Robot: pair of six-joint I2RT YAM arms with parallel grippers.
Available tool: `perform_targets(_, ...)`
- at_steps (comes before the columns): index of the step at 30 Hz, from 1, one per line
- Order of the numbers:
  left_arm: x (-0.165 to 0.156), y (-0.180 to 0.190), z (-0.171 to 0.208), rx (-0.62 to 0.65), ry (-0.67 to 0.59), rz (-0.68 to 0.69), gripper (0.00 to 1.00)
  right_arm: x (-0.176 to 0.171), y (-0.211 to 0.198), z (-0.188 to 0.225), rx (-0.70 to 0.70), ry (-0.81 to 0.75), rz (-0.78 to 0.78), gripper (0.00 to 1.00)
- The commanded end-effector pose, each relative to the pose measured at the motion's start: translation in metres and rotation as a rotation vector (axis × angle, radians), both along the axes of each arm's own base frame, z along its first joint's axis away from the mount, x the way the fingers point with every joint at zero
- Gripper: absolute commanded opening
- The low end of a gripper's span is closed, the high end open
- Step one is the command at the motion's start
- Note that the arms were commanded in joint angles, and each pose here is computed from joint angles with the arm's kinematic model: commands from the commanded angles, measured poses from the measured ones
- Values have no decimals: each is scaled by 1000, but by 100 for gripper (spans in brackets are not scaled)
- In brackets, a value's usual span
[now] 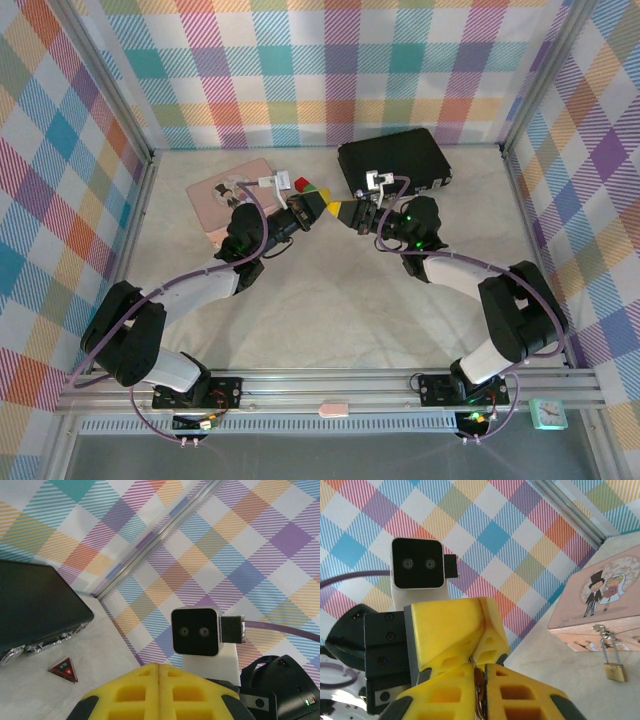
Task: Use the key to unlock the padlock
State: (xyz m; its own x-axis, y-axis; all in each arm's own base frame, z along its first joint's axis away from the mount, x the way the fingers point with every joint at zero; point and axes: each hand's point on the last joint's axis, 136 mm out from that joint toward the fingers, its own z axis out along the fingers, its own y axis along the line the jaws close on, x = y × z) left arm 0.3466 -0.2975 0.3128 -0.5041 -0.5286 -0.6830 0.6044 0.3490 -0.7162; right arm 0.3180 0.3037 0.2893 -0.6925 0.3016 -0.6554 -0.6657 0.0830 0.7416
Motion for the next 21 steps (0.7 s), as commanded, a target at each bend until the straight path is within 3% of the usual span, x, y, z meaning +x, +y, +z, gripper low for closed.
perform_targets(1,-8,-1,11,-37,-41,-20,0,-1,5,16,31,-54,24,0)
perform_targets(3,-7,3,14,-47,-38,-2,5,0,5,15,33,-57,25,0)
perform_targets(4,-6,7,15,-53,-35,13,19,-1,6,14,30,-58,26,0)
perform_targets(6,-3,19,16,-72,-17,61,62,-2,5,11,19,-65,27,0)
perform_targets(8,4,36,15,-89,14,117,84,-3,5,6,-1,-70,26,0)
perform_targets(14,17,77,-4,-61,119,209,89,-5,5,-6,-68,-79,13,0)
perform_targets(21,15,73,-18,-44,268,177,86,-10,14,-24,-277,-134,-9,0)
